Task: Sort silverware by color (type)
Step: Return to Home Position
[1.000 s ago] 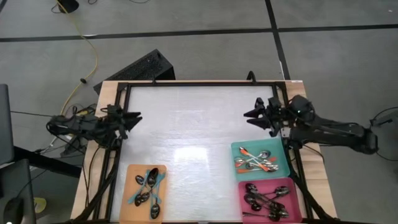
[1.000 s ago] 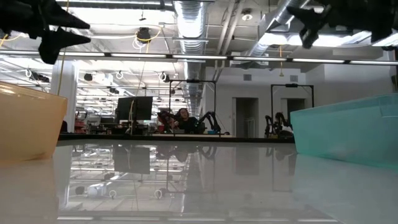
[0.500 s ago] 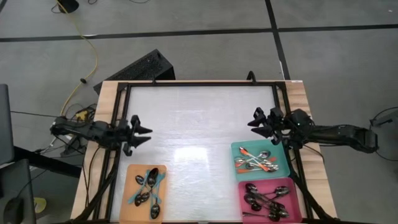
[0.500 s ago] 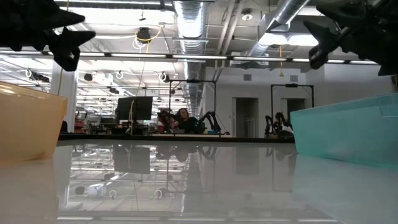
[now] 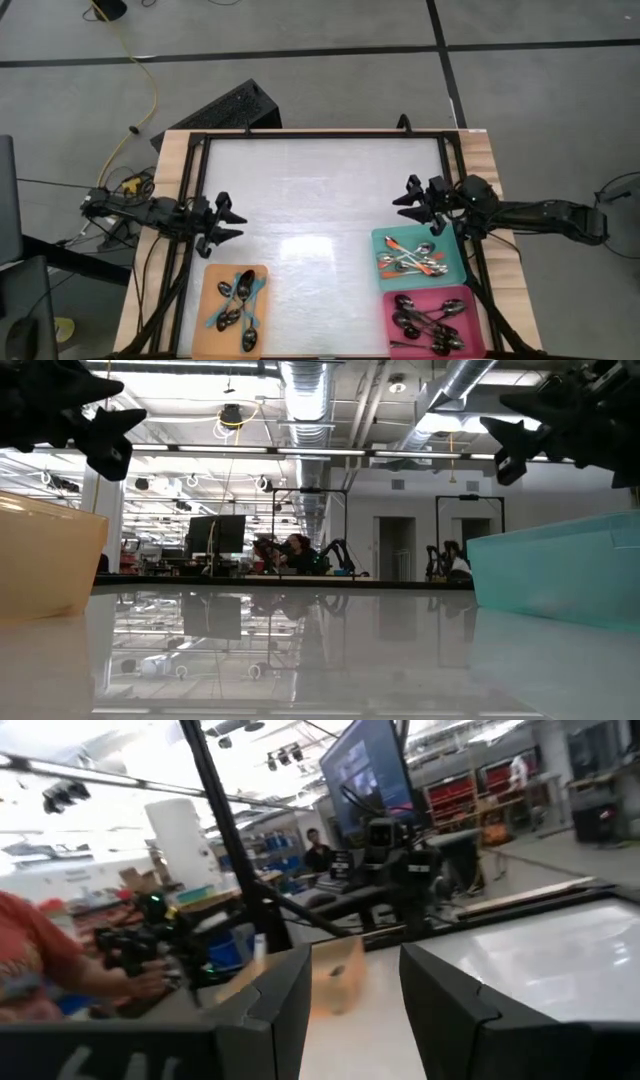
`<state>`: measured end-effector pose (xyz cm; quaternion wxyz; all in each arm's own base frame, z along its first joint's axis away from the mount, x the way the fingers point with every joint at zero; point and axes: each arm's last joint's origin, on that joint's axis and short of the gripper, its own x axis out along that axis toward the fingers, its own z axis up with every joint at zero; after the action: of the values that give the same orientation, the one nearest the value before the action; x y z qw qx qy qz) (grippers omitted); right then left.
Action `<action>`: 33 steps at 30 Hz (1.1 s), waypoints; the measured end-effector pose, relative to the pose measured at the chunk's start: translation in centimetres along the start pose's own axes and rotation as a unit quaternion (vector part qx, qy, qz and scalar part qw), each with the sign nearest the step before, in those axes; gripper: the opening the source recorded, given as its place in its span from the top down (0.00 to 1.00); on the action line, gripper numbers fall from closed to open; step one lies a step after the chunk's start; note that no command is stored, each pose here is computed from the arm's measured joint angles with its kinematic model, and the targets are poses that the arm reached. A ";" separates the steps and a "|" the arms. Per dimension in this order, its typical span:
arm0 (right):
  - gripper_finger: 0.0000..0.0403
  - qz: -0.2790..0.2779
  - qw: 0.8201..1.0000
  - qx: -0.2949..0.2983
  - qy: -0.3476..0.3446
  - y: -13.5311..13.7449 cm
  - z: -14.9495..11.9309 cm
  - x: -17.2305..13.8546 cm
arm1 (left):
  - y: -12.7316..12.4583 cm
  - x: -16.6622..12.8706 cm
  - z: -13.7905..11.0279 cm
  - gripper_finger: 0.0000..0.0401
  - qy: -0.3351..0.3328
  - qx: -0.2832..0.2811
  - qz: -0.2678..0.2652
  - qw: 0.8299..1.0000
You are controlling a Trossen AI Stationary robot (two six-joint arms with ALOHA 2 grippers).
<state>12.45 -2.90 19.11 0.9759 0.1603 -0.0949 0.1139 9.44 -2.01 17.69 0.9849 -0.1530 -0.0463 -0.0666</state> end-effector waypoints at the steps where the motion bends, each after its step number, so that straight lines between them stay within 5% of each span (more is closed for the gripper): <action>1: 0.58 -0.004 1.000 -0.009 0.000 0.0 0.0 0.0 | 0.0 0.0 0.0 0.62 -0.002 -0.003 0.004 1.000; 8: 0.58 -0.043 0.997 -0.056 0.011 -0.4 -0.4 0.0 | 0.3 0.0 -0.5 0.62 0.019 -0.011 0.031 0.999; 19: 0.58 -0.083 0.991 -0.002 0.106 -1.2 -2.4 -0.3 | 0.3 0.0 -0.5 0.62 0.021 -0.032 0.028 0.999; 33: 0.58 -0.134 0.957 0.079 0.243 -1.7 -5.3 -1.6 | 0.3 0.0 -0.6 0.62 0.022 -0.029 0.028 0.999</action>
<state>12.17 -3.02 13.33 0.9600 0.2158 0.1769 0.0250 9.56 -1.93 17.06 0.9823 -0.1813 -0.0188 -0.0438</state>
